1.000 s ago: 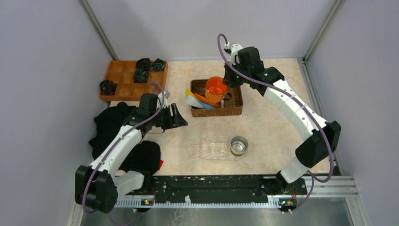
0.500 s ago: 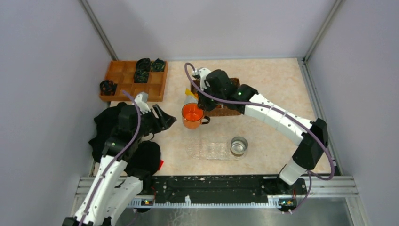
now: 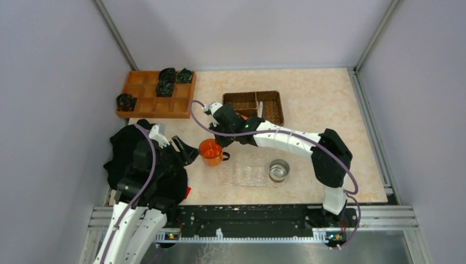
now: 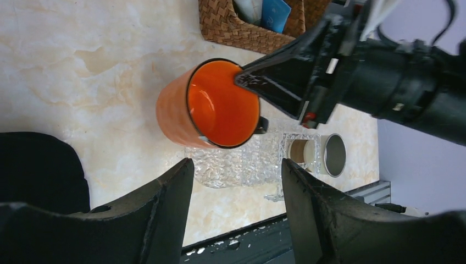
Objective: Prepare toiletry sets of a toothbrush and toothpaste on the tray
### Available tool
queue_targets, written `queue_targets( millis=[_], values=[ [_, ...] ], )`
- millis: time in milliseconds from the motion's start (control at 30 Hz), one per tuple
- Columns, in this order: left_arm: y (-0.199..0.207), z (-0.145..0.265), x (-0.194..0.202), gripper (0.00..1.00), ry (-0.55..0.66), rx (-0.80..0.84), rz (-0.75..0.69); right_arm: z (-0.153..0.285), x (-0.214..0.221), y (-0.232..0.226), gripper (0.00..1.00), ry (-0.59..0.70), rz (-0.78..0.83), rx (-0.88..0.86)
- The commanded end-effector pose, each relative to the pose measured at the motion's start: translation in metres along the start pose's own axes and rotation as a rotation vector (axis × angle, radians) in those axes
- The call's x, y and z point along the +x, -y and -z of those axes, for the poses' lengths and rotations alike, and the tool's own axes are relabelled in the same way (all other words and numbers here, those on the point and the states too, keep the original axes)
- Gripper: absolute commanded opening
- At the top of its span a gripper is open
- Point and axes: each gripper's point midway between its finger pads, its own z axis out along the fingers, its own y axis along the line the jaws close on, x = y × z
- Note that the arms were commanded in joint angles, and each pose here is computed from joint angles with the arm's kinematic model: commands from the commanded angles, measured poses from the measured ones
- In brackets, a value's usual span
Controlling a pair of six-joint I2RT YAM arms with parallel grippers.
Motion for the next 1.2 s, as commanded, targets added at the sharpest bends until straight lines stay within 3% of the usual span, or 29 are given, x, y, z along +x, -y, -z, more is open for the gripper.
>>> queue_targets(
  millis=[0, 500, 533, 600, 767, 833, 1167],
  values=[
    [-0.009, 0.001, 0.009, 0.66, -0.029, -0.030, 0.014, -0.015, -0.042, -0.011, 0.00, 0.180, -0.047, 0.008],
    [-0.022, -0.008, 0.022, 0.66, -0.080, -0.073, 0.031, -0.050, -0.052, -0.001, 0.00, 0.237, -0.141, 0.089],
    [-0.022, -0.010, 0.022, 0.66, -0.084, -0.079, 0.034, -0.051, -0.050, -0.001, 0.02, 0.227, -0.146, 0.088],
    [-0.024, -0.013, 0.025, 0.66, -0.105, -0.092, 0.042, -0.051, -0.047, -0.002, 0.18, 0.218, -0.152, 0.081],
    [-0.030, -0.023, 0.029, 0.66, -0.148, -0.135, 0.068, -0.036, -0.048, 0.000, 0.37, 0.237, -0.141, 0.086],
    [-0.036, -0.027, 0.029, 0.66, -0.155, -0.178, 0.086, -0.025, -0.052, 0.001, 0.52, 0.247, -0.128, 0.087],
    [-0.048, -0.048, 0.020, 0.64, -0.142, -0.291, 0.166, 0.085, -0.071, 0.019, 0.52, 0.350, -0.078, 0.151]
  ],
)
